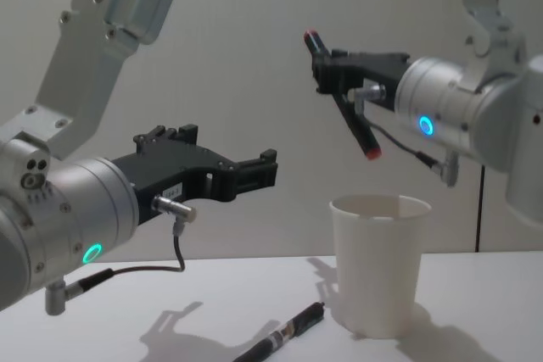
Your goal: Place the pen into the pen holder.
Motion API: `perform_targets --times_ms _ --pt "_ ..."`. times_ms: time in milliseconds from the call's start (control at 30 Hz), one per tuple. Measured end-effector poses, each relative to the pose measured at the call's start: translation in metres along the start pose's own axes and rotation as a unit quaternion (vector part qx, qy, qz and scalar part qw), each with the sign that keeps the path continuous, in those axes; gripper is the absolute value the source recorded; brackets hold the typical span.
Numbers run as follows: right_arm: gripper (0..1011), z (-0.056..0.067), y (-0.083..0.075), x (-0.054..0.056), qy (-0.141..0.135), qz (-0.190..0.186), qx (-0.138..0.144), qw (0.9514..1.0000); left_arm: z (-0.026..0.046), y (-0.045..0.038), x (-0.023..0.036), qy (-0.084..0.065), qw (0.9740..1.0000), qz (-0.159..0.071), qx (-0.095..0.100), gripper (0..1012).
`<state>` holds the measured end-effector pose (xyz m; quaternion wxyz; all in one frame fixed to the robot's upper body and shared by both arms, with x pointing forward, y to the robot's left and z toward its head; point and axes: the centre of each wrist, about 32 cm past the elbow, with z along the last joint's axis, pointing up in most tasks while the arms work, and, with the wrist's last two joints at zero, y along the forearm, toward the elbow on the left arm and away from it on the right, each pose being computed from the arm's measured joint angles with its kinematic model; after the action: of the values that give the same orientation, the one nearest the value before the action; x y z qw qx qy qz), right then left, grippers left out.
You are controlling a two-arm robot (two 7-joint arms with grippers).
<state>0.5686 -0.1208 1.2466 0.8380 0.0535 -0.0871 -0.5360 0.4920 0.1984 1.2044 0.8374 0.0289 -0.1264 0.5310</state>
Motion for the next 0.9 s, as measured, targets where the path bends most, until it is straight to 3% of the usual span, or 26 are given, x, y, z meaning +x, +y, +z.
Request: perform_targets --times_ms 467,900 --pt "169 -0.022 -0.006 -0.007 0.005 0.001 -0.034 0.9994 0.0 0.0 0.0 0.0 1.0 0.0 0.0 1001" --pt "169 -0.033 -0.013 -0.009 0.005 -0.003 -0.05 0.9987 0.0 0.0 0.0 0.0 1.0 0.0 0.0 1001"
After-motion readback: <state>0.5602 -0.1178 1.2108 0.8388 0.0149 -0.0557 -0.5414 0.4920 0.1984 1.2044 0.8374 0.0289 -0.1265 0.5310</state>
